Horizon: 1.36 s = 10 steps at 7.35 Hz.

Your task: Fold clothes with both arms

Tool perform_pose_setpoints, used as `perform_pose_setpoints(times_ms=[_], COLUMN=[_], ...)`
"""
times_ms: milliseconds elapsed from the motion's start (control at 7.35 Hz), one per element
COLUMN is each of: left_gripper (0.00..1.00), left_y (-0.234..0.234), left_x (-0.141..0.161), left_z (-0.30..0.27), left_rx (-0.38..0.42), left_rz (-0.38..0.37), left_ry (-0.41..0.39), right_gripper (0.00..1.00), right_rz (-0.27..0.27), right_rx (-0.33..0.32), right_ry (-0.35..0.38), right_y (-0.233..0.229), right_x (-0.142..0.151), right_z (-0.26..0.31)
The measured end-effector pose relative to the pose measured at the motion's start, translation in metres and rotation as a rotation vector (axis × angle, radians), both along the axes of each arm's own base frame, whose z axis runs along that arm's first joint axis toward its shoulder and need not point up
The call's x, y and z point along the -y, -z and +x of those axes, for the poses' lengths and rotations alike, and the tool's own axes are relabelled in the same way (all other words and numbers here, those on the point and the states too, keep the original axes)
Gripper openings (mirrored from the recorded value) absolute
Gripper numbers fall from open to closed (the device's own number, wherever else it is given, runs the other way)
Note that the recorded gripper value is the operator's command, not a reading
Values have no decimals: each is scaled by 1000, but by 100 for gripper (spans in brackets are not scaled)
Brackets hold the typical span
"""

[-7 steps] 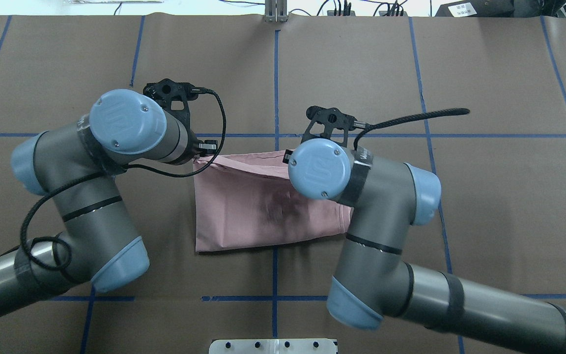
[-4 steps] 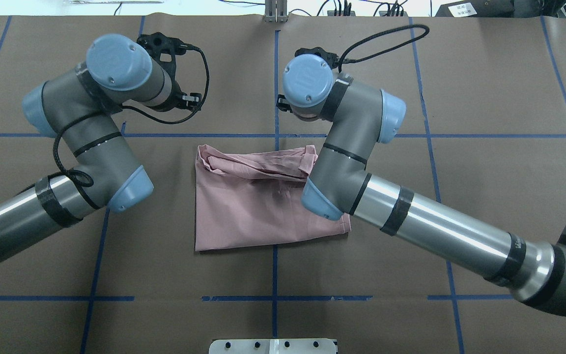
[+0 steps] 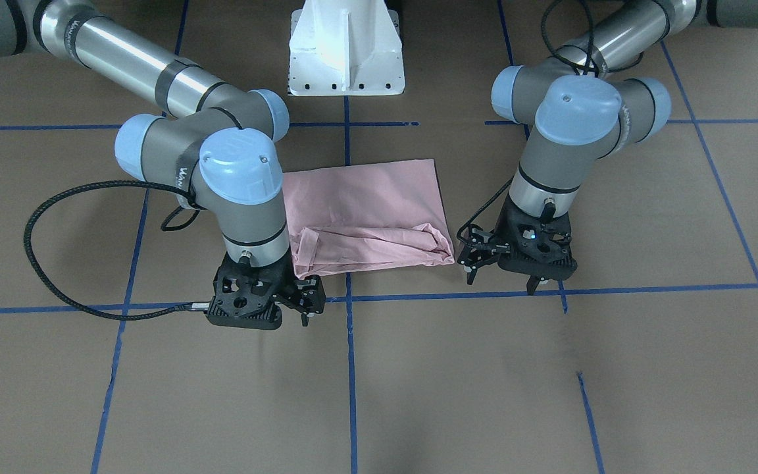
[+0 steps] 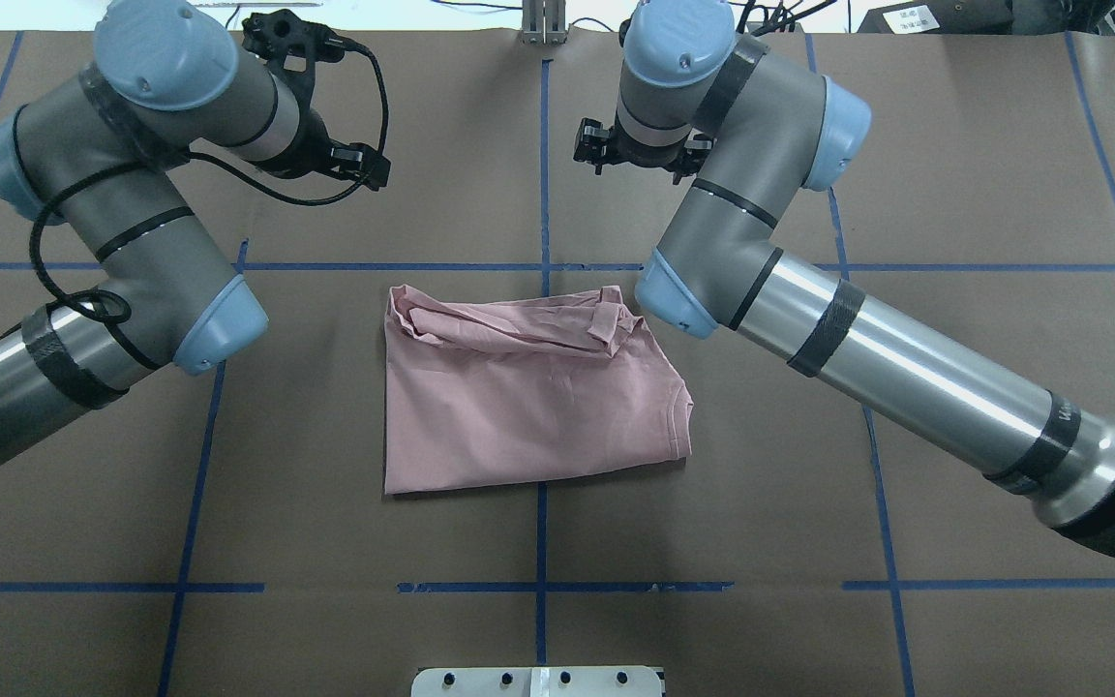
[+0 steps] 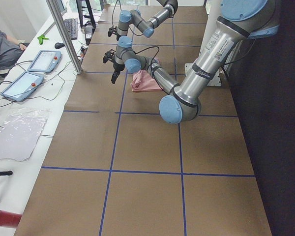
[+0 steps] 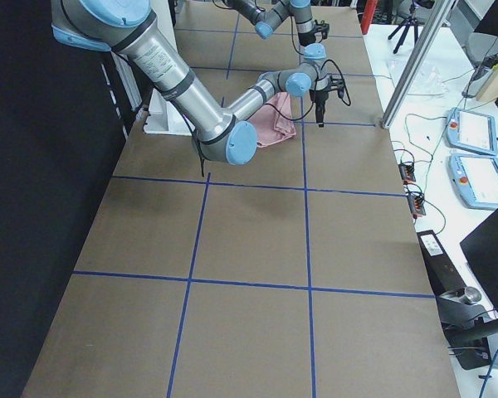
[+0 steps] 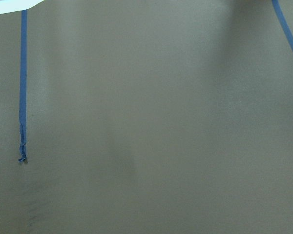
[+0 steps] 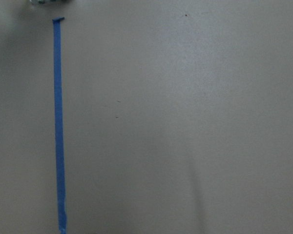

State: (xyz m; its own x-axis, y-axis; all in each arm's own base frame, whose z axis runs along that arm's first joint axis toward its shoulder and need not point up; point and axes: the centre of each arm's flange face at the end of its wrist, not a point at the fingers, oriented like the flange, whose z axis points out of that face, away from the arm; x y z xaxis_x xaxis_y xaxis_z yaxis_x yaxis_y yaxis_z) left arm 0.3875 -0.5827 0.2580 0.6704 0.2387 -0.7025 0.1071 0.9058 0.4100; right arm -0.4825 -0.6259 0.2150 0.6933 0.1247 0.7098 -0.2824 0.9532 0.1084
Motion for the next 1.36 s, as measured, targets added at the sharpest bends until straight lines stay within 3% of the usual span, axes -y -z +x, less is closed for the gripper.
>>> perform_pose_setpoints(times_ms=[408, 953, 1089, 1361], left_gripper=[100, 100, 100, 100], left_y=[-16, -126, -159, -223], left_x=[-14, -1, -10, -46], left_z=[-103, -335, -384, -440], left_rx=[42, 290, 315, 301], left_rz=[115, 288, 287, 213], left_ry=[-97, -224, -238, -228], right_gripper=[100, 100, 100, 100], right_rz=[78, 167, 145, 15], right_rx=[-41, -112, -109, -76], right_ry=[172, 387, 402, 372], right_y=[-50, -234, -286, -381], right_x=[-5, -37, -63, -134], right_z=[153, 405, 454, 513])
